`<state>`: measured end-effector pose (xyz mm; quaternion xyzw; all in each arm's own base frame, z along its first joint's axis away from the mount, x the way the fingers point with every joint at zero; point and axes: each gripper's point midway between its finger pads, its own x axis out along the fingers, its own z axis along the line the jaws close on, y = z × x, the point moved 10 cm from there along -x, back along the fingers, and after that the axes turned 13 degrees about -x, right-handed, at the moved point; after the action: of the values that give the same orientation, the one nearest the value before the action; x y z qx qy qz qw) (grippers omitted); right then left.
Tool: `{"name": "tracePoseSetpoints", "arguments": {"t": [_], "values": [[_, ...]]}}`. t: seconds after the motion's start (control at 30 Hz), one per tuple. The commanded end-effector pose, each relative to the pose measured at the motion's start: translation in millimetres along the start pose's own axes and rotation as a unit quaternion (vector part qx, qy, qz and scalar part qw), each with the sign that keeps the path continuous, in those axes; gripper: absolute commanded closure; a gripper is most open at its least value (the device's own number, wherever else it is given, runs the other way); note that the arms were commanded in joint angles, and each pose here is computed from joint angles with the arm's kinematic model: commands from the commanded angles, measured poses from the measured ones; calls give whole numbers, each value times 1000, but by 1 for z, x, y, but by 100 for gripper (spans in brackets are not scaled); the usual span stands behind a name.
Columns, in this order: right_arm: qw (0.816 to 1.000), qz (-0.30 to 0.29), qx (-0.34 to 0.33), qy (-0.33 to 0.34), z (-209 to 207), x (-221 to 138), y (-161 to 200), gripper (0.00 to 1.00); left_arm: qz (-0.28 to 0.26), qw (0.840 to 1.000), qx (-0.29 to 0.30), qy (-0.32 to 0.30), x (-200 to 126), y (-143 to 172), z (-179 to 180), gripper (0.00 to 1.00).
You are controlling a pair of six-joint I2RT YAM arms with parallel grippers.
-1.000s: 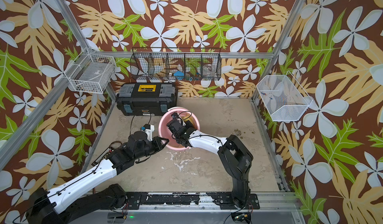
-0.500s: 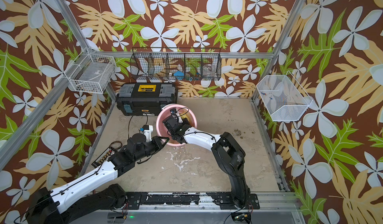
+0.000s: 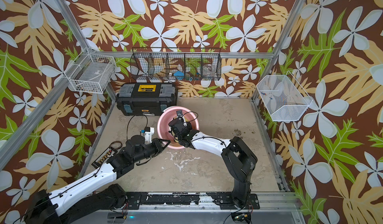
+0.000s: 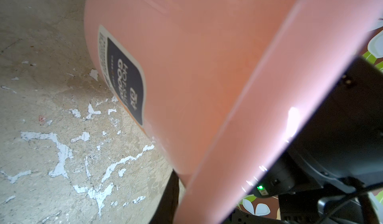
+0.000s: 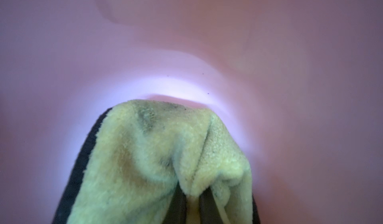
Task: Wipe the inside of the bucket with a cloth
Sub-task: Wipe the dirt from the inside of the bucket.
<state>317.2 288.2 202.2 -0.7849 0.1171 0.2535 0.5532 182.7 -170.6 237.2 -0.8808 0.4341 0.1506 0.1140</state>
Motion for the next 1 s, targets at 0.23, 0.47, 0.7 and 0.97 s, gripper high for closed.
{"name": "tracePoseSetpoints", "arguments": {"t": [0.23,0.47,0.7,0.97], "values": [[990,-9,42,-138,14,-3,-24,100,97,995,12,-17,-7,15,-9,100],[983,54,-47,-172,16,-5,8,100,65,997,32,-33,-8,9,-14,100],[976,47,-56,-203,1,-36,14,100,32,996,57,-60,-3,2,-14,100],[960,27,-44,-277,-10,-72,4,100,16,993,80,-87,7,-4,-17,100]]}}
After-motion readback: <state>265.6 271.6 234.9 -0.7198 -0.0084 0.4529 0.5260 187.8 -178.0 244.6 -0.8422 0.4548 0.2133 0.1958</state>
